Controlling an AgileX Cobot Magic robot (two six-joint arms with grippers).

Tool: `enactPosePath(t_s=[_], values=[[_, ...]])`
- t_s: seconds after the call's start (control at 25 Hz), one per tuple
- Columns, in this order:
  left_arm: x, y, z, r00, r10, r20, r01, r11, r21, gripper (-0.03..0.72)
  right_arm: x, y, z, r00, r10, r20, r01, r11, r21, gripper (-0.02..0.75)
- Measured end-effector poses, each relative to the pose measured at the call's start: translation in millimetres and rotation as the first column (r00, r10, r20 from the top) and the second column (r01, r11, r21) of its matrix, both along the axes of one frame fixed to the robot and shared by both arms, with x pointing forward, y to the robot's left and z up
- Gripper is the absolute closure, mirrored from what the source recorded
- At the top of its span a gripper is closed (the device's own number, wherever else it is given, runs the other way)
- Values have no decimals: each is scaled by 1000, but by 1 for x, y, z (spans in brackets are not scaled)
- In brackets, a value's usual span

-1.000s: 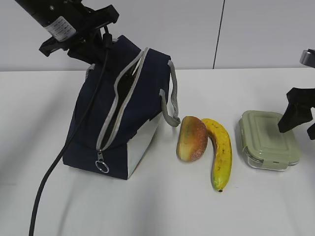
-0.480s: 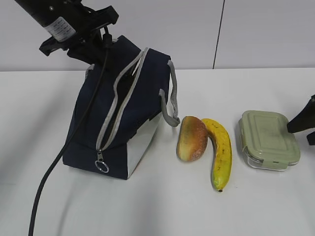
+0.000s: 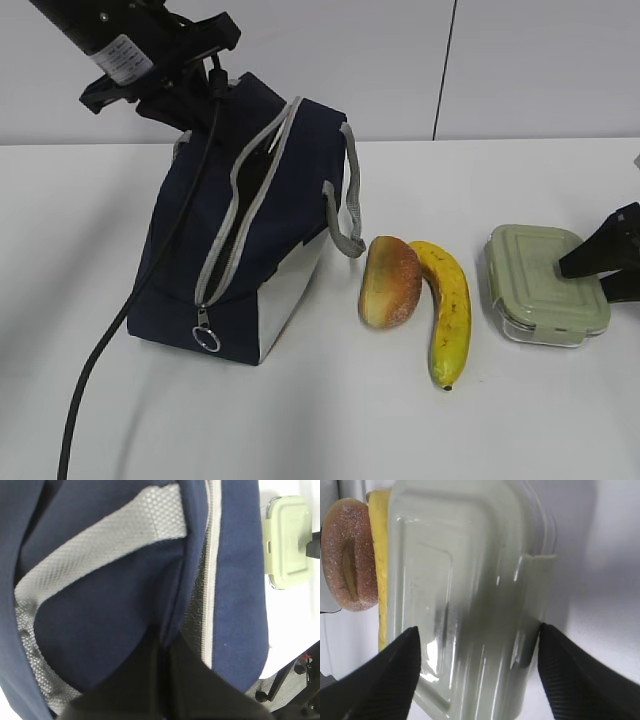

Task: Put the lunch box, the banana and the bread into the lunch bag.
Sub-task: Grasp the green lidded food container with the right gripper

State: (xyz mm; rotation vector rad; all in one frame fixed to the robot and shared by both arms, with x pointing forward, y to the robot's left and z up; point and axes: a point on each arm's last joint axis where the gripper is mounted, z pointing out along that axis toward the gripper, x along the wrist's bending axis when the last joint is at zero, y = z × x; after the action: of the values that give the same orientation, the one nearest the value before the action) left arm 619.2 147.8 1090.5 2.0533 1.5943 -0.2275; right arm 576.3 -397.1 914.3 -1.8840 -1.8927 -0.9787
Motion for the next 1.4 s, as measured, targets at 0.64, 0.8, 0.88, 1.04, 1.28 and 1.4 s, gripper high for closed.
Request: enactPosePath(t_s=[0.64, 0.8, 0.88, 1.04, 1.28, 1.4], values=[[-1, 0, 0, 1000, -3, -5, 3, 1000, 3, 688, 0, 1, -13, 999, 9, -35, -8, 999, 36, 208], [-1, 0, 0, 1000, -4, -5, 4, 1000, 3, 688, 1, 1, -12, 999, 10, -33, -8, 999, 45, 252], [-1, 0, 0, 1000, -4, -5, 4, 1000, 3, 688, 2, 2, -11, 999, 9, -30, -7, 999, 54, 279], [-1, 0, 0, 1000, -4, -5, 4, 1000, 3, 688, 1, 3, -9, 999, 13, -33, -10, 997, 77, 339], [-1, 0, 0, 1000, -4, -6, 4, 1000, 3, 688, 1, 4, -8, 999, 16, -29, -13, 996, 87, 358], [-1, 0, 0, 1000, -4, -6, 4, 1000, 3, 688, 1, 4, -8, 1000, 16, -26, -14, 996, 88, 359]])
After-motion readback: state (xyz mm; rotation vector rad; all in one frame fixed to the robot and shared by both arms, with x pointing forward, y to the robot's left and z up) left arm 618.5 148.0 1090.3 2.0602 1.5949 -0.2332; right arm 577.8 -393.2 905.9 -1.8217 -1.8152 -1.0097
